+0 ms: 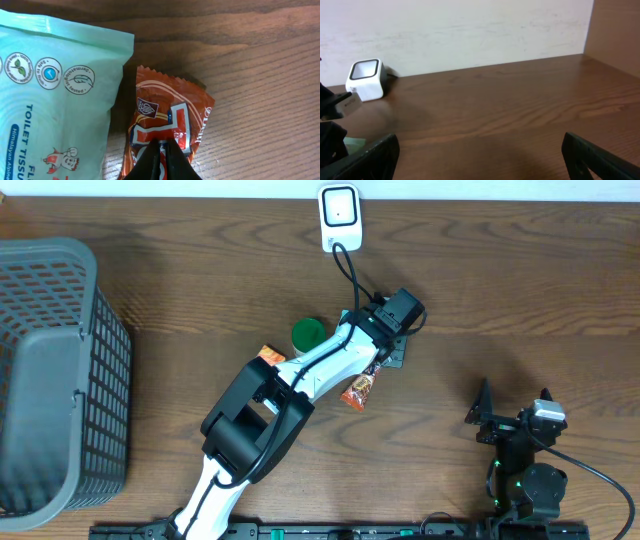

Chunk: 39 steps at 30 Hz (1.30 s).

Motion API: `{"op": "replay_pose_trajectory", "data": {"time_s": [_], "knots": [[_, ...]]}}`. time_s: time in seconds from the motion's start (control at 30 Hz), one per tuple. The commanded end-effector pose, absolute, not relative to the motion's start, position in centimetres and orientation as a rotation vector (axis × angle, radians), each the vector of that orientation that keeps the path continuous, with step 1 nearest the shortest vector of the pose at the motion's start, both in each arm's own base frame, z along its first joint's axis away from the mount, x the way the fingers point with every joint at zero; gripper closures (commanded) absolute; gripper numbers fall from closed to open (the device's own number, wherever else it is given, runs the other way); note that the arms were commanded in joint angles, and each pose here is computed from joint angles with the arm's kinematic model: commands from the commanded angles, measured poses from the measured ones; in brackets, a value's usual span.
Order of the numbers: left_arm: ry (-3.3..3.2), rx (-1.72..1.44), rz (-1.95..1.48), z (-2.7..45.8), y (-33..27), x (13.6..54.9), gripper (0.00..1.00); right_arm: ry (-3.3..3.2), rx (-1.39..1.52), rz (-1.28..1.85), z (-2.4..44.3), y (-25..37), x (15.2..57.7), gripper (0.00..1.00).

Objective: Scan the item barcode
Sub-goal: 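Lower the red snack bar beside the mint wipes pack with left gripper, then adjust the bar on the table and open the left gripper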

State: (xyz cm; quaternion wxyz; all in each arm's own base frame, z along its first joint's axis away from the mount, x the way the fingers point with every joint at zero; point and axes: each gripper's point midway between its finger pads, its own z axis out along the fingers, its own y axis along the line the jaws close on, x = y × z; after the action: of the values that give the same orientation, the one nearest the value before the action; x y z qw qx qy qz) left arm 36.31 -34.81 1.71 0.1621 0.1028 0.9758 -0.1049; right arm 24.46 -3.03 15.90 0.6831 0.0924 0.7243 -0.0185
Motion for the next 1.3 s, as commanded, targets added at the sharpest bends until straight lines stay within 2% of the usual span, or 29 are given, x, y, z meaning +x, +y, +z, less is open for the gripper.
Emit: {"op": "replay_pose_trajectory", "data": {"time_s": [0.0, 0.1, 0.27, 0.37, 0.53, 0.97, 1.1, 1.27], "knots": [[2.816, 0.327, -0.300, 1.0, -34.8, 35.8, 0.93, 1.621, 0.222, -0.037, 15.9, -3.2, 24.4, 0.01], [2.765, 0.350, -0.306, 3.9, -34.7, 36.3, 0.93, 1.621, 0.222, -0.037, 15.9, -3.2, 24.4, 0.01], [2.628, 0.307, -0.313, 11.3, -33.8, 37.2, 0.93, 1.621, 0.222, -0.037, 15.9, -3.2, 24.4, 0.01], [2.615, 0.307, -0.335, 13.0, -33.5, 36.7, 0.93, 1.621, 0.222, -0.037, 15.9, -3.2, 24.4, 0.01], [2.707, 0.265, -0.297, 10.7, -32.7, 35.6, 0.93, 1.621, 0.222, -0.037, 15.9, -3.2, 24.4, 0.01], [2.991, 0.197, -0.258, 0.5, -32.7, 32.4, 0.92, 1.621, 0.222, -0.037, 15.9, -3.2, 24.4, 0.01], [3.008, 0.184, -0.230, 0.0, -32.1, 32.4, 0.93, 1.621, 0.222, -0.037, 15.9, -3.2, 24.4, 0.01], [2.982, 0.149, -0.240, 2.7, -31.4, 33.5, 0.93, 1.621, 0.222, -0.037, 15.9, -3.2, 24.4, 0.01]]}}
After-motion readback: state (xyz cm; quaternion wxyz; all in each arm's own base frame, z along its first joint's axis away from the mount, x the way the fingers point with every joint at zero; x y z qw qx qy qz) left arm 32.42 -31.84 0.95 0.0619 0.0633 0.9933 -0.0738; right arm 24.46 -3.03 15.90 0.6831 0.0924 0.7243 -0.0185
